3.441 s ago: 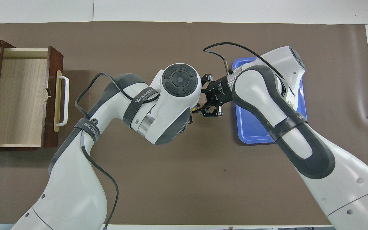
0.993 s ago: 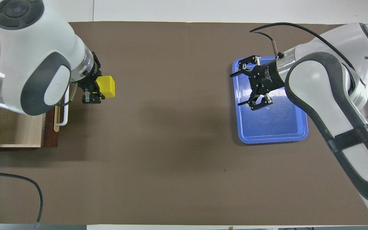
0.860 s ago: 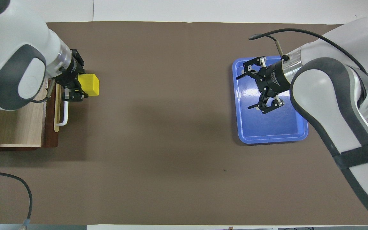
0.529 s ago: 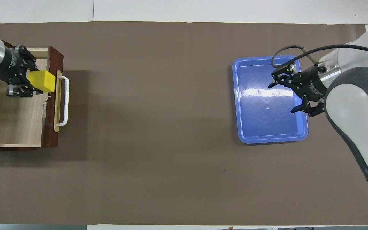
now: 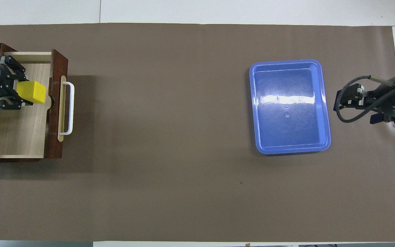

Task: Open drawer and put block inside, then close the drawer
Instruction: 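Release the yellow block inside the open drawer with the left gripper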

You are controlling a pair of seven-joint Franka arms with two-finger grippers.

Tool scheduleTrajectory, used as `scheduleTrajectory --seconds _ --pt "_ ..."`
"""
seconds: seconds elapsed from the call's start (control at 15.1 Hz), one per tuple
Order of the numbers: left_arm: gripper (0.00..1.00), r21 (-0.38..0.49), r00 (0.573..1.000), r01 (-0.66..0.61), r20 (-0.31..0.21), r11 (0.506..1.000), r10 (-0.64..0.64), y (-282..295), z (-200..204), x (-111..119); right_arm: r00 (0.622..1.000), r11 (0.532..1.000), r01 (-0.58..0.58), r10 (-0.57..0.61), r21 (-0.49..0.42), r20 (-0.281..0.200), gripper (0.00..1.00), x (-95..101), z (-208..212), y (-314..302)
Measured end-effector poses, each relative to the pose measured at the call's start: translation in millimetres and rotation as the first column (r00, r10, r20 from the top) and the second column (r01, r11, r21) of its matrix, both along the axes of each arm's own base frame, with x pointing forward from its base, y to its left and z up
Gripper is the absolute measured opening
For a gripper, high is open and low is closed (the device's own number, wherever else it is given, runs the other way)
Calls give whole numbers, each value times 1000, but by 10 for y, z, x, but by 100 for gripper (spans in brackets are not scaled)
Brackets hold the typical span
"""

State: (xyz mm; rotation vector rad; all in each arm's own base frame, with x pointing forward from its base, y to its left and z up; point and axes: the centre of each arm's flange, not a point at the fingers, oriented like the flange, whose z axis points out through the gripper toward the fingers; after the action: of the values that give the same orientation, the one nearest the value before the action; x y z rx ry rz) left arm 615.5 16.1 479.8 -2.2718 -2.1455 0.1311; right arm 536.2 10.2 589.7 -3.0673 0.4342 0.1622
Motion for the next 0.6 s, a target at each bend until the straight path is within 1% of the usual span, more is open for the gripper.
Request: scheduleTrajectory --seconds 0.13,0.33,0.46,0.6 --pt "56 6 1000 4 19 1000 -4 98 -180 -151 995 995 -99 99 -9 12 100 -65 96 -31" --pt "56 11 1000 -5 25 1000 5 254 -239 -303 972 970 -234 235 -62 11 100 -79 124 -85" --pt "56 12 999 -14 34 1000 14 304 -284 -331 957 956 -287 288 -63 9 100 -78 119 -71" --pt "56 13 999 -24 42 1000 23 354 -359 -344 952 950 -306 307 -64 14 100 -71 123 -38"
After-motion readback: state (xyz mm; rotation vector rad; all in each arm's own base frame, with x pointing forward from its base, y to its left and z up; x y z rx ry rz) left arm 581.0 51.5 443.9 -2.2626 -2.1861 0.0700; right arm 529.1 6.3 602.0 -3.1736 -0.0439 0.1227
